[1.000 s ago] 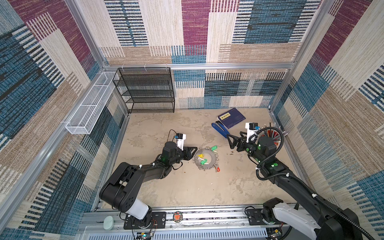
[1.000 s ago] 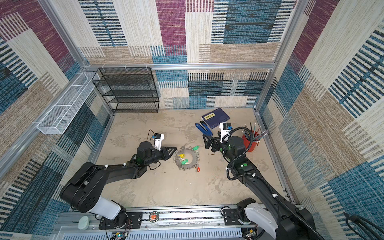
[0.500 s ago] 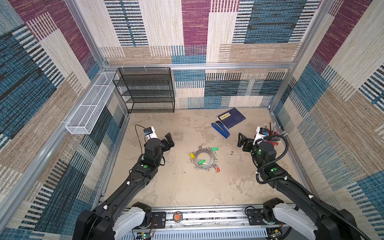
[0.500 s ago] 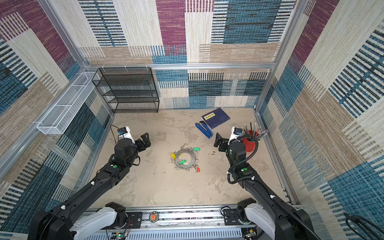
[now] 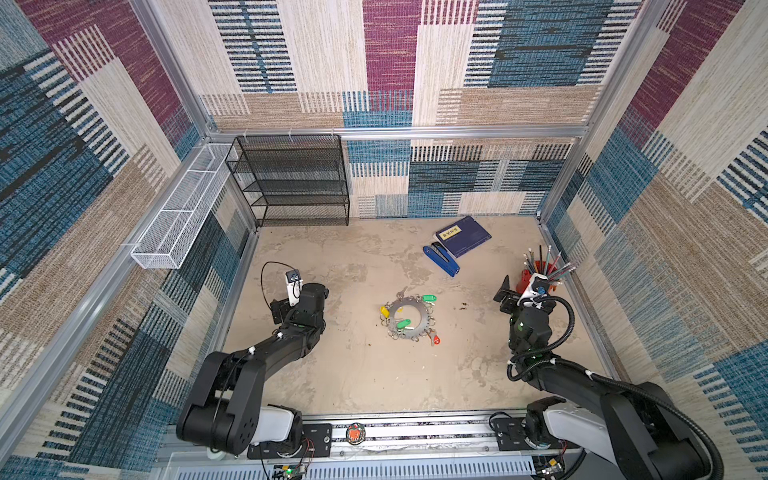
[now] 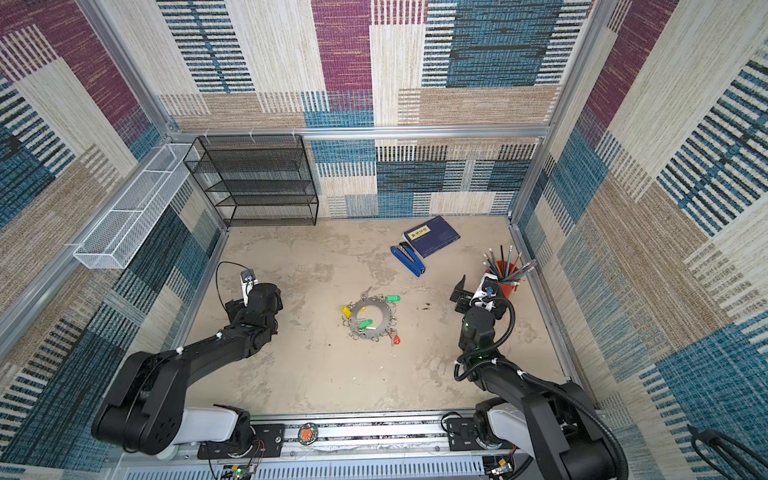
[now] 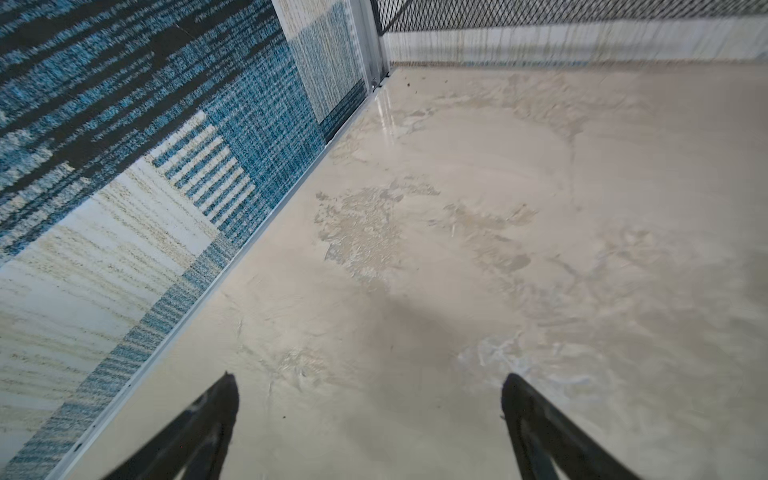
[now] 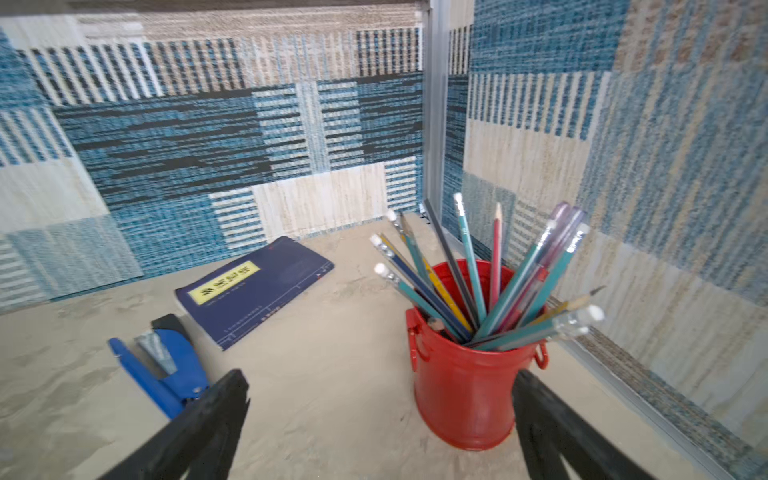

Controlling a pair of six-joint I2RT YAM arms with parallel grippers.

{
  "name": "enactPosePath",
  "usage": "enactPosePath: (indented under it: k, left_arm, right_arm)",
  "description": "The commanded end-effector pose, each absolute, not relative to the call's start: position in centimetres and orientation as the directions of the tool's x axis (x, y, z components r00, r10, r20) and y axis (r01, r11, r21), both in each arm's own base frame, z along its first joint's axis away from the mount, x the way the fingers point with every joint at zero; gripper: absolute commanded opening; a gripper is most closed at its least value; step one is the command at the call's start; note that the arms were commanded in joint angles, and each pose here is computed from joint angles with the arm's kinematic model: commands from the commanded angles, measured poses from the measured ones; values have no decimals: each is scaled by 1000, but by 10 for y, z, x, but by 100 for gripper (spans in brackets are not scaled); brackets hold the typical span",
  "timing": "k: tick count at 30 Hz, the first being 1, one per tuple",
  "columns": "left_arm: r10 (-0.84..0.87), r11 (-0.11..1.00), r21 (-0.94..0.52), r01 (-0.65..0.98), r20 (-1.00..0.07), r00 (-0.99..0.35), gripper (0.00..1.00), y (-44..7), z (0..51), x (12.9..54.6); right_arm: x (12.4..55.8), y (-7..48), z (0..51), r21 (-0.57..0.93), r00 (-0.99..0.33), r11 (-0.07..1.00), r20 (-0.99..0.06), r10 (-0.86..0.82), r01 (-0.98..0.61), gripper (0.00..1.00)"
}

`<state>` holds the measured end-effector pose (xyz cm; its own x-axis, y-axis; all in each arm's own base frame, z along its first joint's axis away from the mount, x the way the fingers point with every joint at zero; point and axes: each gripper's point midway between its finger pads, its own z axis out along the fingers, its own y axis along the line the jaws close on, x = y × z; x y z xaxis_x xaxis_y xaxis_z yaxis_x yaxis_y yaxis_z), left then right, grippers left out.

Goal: Put the keys on the keyring

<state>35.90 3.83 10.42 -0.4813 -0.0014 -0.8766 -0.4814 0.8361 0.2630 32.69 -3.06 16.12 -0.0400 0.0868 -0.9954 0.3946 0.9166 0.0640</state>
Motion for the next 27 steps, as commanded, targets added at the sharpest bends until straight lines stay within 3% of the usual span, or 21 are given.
enactPosePath:
  k: [1, 3, 6, 10, 14, 16, 18, 20, 22, 27]
  left_arm:
    - [129, 852, 276, -445, -935, -331, 98, 29, 132, 377]
    - [151, 859, 238, -452, -964, -219, 99, 30, 137, 374]
    - [153, 896, 246, -370, -953, -263, 99, 19, 128, 375]
    - [140, 920, 205, -334, -968, -210, 99, 17, 128, 370]
    - [58, 961, 127, -245, -962, -268, 99, 22, 115, 381]
    - [44, 972, 112, -204, -949, -313, 99, 25, 101, 398]
    - [3, 975, 81, -206, -936, -352, 99, 26, 98, 391]
    - [12, 974, 83, -211, -948, -317, 99, 29, 99, 393]
    - [0, 974, 75, -212, -942, -335, 99, 29, 99, 393]
    - [2, 971, 82, -223, -941, -338, 99, 32, 99, 396]
  right_arm:
    - [327, -38, 166, 93, 15, 909, -995, 95, 405, 100]
    - [328, -35, 173, 136, 77, 924, -990, 116, 358, 100]
    - [340, -27, 171, 110, 46, 945, -994, 100, 307, 100]
    - [344, -28, 171, 105, 40, 954, -994, 97, 280, 100]
    - [347, -21, 174, 43, 60, 979, -998, 31, 199, 100]
    - [339, -26, 176, 70, 139, 984, -989, 47, 165, 100]
    - [350, -14, 161, 41, 49, 994, -998, 36, 103, 100]
    - [355, -13, 162, 29, 90, 995, -996, 20, 97, 100]
    - [370, -14, 147, 40, -23, 994, -999, 43, 101, 100]
    - [367, -18, 154, 46, 26, 993, -999, 44, 108, 100]
